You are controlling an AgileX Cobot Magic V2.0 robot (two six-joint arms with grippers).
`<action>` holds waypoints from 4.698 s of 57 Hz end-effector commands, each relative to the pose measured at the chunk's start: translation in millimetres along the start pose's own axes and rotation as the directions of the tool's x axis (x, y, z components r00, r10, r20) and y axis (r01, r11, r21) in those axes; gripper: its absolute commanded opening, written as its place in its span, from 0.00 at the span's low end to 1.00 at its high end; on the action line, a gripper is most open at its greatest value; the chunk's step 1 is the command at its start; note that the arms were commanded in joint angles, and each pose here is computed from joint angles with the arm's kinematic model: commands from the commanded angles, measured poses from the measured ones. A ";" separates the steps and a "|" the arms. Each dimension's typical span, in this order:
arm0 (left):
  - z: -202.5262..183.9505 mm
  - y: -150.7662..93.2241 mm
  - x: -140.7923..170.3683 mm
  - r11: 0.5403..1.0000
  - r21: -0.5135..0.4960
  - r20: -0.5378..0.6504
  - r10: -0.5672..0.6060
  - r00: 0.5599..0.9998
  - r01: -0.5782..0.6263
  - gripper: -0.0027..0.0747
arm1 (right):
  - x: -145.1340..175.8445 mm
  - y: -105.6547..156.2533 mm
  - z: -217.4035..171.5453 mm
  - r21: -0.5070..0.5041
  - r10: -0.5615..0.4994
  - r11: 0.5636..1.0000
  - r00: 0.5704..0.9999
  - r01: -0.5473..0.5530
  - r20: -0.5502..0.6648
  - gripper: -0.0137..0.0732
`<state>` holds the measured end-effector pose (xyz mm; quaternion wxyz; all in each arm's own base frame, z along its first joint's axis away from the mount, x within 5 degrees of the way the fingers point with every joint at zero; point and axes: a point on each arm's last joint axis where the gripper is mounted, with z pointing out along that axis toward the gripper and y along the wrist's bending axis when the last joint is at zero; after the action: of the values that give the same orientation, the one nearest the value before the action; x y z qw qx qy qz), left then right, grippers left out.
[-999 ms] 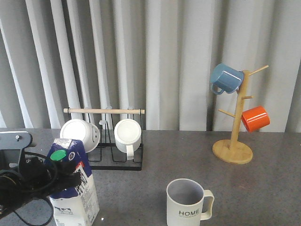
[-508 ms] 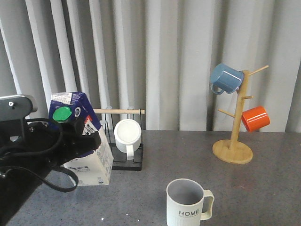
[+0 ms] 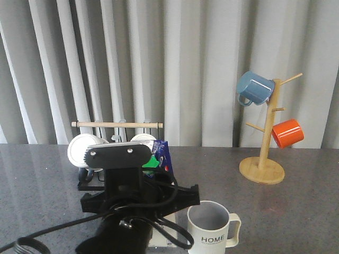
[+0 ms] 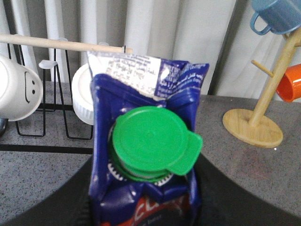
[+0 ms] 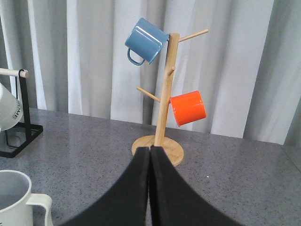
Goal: Place milk next to cup
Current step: 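Lower the held carton onto the table beside the mug, then open the left gripper and lift it away from the carton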
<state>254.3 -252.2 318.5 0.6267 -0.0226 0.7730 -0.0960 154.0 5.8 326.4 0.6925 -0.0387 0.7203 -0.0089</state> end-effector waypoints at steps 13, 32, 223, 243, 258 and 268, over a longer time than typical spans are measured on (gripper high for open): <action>7.7 -10.9 2.2 0.999 -0.008 0.055 0.040 0.998 -0.040 0.04 | -18.3 -1.2 -1.4 0.005 -0.010 1.000 0.995 0.009 0.103 0.15; 9.3 -13.2 8.9 0.999 0.016 0.020 0.033 0.999 -0.033 0.04 | -18.3 -1.2 -1.4 0.005 -0.011 1.000 0.995 0.010 0.103 0.15; -124.0 -11.2 -150.8 0.666 0.740 0.109 -0.256 0.960 0.094 0.02 | -18.3 -1.2 -1.4 0.005 -0.010 1.000 0.995 0.009 0.103 0.15; -130.0 7.2 -86.2 0.636 0.754 0.136 0.092 0.986 -0.163 0.02 | -18.3 -1.2 -1.4 0.005 -0.010 1.000 0.995 0.009 0.103 0.15; -144.2 121.7 -45.2 0.820 0.481 0.293 0.183 0.938 -0.310 0.02 | -18.3 -1.2 -1.4 0.005 -0.010 1.000 0.995 0.009 0.103 0.15; -153.2 188.8 -25.6 0.929 0.157 0.312 0.274 0.910 -0.334 0.02 | -18.3 -1.2 -1.4 0.005 -0.010 1.000 0.995 0.010 0.103 0.15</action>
<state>131.6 -69.7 335.2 0.6928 0.2082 0.6788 -0.1262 154.0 5.8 326.2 0.6918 -0.0386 0.7210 -0.0090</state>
